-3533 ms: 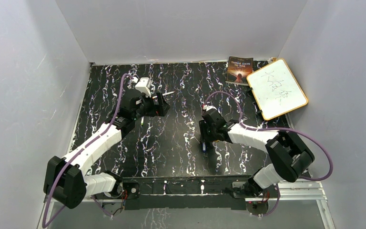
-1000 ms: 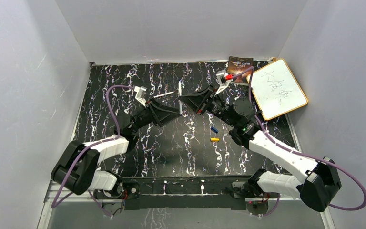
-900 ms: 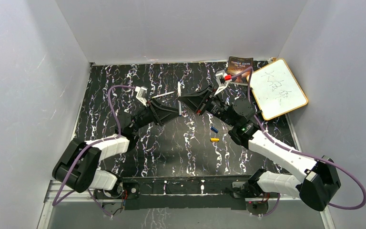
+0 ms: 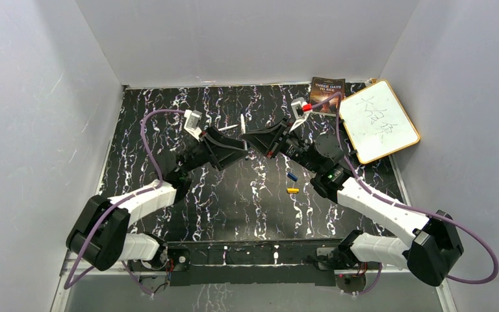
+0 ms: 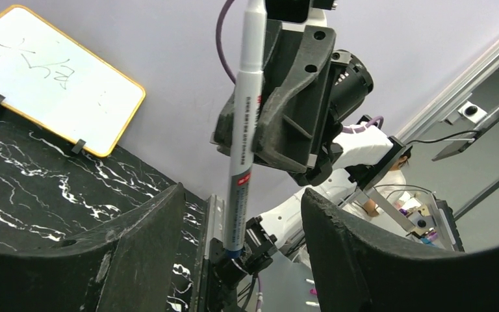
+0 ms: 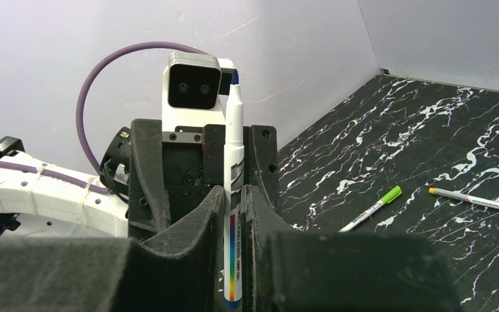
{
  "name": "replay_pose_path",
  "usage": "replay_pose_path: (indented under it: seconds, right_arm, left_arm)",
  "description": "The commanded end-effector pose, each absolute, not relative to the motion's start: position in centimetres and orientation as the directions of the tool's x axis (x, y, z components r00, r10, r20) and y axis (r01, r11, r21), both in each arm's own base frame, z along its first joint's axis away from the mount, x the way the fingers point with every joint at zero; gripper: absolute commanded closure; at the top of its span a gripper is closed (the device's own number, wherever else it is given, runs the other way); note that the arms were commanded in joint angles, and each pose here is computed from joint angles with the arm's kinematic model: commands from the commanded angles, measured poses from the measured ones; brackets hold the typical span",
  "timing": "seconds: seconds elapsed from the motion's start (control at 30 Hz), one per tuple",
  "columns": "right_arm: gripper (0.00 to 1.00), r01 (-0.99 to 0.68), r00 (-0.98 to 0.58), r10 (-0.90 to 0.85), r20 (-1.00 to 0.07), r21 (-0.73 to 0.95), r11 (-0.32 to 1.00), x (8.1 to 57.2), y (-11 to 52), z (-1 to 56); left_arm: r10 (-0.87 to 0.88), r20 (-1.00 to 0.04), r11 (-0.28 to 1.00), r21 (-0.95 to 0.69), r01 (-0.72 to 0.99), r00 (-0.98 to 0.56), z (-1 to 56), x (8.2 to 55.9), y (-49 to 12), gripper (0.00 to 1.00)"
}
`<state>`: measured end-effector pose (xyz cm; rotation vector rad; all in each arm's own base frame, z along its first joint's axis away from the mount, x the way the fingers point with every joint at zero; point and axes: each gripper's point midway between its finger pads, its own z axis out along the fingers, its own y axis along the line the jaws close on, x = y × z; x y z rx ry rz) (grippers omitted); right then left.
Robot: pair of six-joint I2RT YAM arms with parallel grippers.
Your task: Insert the pens into the pen caps
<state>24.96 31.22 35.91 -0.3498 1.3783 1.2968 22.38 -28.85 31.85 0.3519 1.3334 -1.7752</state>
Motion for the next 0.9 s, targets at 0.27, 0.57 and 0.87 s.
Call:
replay_pose_path:
  seconds: [0.27,0.57,0.87]
  right_arm:
    - [1.00,-0.837,-0.256,0.497,-0.829,0.447,0.315,24.8,31.1,37.9]
    - [1.00,-0.833,-0.266,0.494,-0.828,0.455,0.314,24.6,31.0,37.3]
    - [1.00,-0.810,-0.244,0.493,-0.835,0.455,0.370,24.6,29.8,36.7]
  left_arm:
    - [-0.593,-0.721,-0.172,-0.320,0.932,-0.357,38.6,18.3,-27.5,0.71]
    - [-0.617,-0.712,-0.147,-0.316,0.938,-0.336,38.5,18.1,-27.0,1.00]
    - [-0.552,-0.771,-0.143,-0.289,0.947,-0.318,37.4,17.5,-27.3,1.00]
